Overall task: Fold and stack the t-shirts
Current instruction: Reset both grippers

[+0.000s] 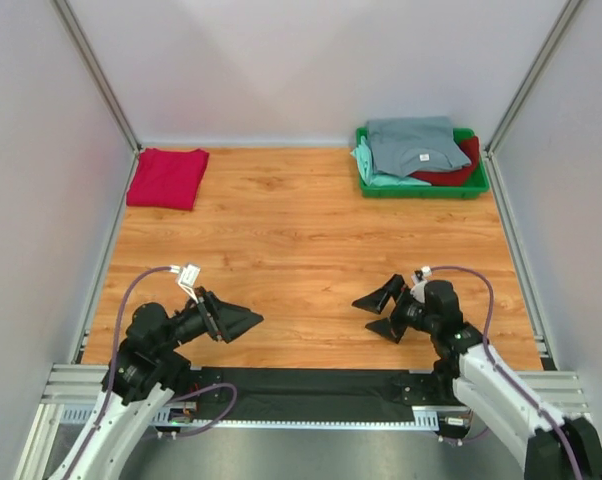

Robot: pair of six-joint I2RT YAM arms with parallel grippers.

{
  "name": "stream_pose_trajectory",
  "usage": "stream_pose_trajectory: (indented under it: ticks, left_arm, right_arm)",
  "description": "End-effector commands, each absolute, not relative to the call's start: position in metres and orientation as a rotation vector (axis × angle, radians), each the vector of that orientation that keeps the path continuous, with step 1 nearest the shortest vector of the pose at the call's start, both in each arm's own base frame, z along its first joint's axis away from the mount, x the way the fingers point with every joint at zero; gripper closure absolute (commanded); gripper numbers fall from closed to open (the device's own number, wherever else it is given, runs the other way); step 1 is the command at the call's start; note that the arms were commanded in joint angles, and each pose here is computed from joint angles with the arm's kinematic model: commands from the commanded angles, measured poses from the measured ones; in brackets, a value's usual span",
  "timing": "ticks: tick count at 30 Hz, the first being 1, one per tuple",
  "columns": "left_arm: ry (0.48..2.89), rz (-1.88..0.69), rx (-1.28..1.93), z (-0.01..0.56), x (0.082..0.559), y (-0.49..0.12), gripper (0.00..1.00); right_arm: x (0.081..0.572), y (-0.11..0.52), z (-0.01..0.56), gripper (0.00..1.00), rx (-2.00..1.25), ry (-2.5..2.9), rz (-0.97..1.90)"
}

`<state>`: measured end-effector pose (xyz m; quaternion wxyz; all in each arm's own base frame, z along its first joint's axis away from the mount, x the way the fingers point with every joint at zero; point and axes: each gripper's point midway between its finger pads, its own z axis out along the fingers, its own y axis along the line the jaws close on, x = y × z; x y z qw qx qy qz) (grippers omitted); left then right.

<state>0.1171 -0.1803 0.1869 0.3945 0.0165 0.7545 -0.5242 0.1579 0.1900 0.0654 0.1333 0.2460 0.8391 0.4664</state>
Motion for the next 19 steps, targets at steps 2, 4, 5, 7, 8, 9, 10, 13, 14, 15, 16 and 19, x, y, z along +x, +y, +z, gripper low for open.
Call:
stream_pose_trajectory:
  ticks: [2, 4, 5, 7, 8, 9, 10, 13, 14, 15, 16, 19]
  left_arm:
    - [1.942, -1.754, 0.024, 0.186, 0.074, -0.202, 0.01]
    - [1.823, -1.837, 0.069, 0.198, 0.074, -0.205, 0.00]
    - [1.828, -1.912, 0.047, 0.201, 0.072, -0.209, 0.00]
    - [1.671, -2.034, -0.020, 0.204, 0.083, -0.210, 0.00]
    - [1.657, -2.022, -0.011, 0.200, 0.085, -0.210, 0.00]
    - [1.653, -2.019, -0.004, 0.199, 0.085, -0.211, 0.00]
    - [1.646, -2.008, -0.009, 0.199, 0.086, -0.211, 0.00]
    - [1.681, -1.989, 0.011, 0.192, 0.085, -0.212, 0.00]
    - [1.700, -1.978, 0.043, 0.188, 0.082, -0.213, 0.00]
    - [1.761, -1.965, 0.026, 0.178, 0.082, -0.214, 0.00]
    - [1.795, -1.957, 0.031, 0.171, 0.080, -0.215, 0.00]
    - [1.859, -1.903, 0.032, 0.155, 0.082, -0.217, 0.00]
  right_arm:
    - [0.160, 0.194, 0.098, 0.00, 0.710, 2.157, 1.577]
    - [0.149, 0.190, 0.086, 0.00, 0.740, 2.124, 1.618]
    - [0.146, 0.187, 0.079, 0.00, 0.743, 2.140, 1.583]
    - [0.137, 0.182, 0.070, 0.00, 0.747, 2.155, 1.553]
    - [0.132, 0.182, 0.064, 0.00, 0.745, 2.200, 1.545]
    - [0.131, 0.183, 0.065, 0.00, 0.718, 2.204, 1.543]
    - [0.129, 0.183, 0.057, 0.00, 0.722, 2.246, 1.520]
    - [0.130, 0.181, 0.052, 0.00, 0.723, 2.252, 1.489]
    - [0.131, 0.180, 0.053, 0.00, 0.717, 2.237, 1.481]
    - [0.131, 0.179, 0.051, 0.00, 0.718, 2.240, 1.476]
    - [0.131, 0.179, 0.054, 0.00, 0.704, 2.222, 1.483]
    - [0.133, 0.182, 0.064, 0.00, 0.670, 2.186, 1.518]
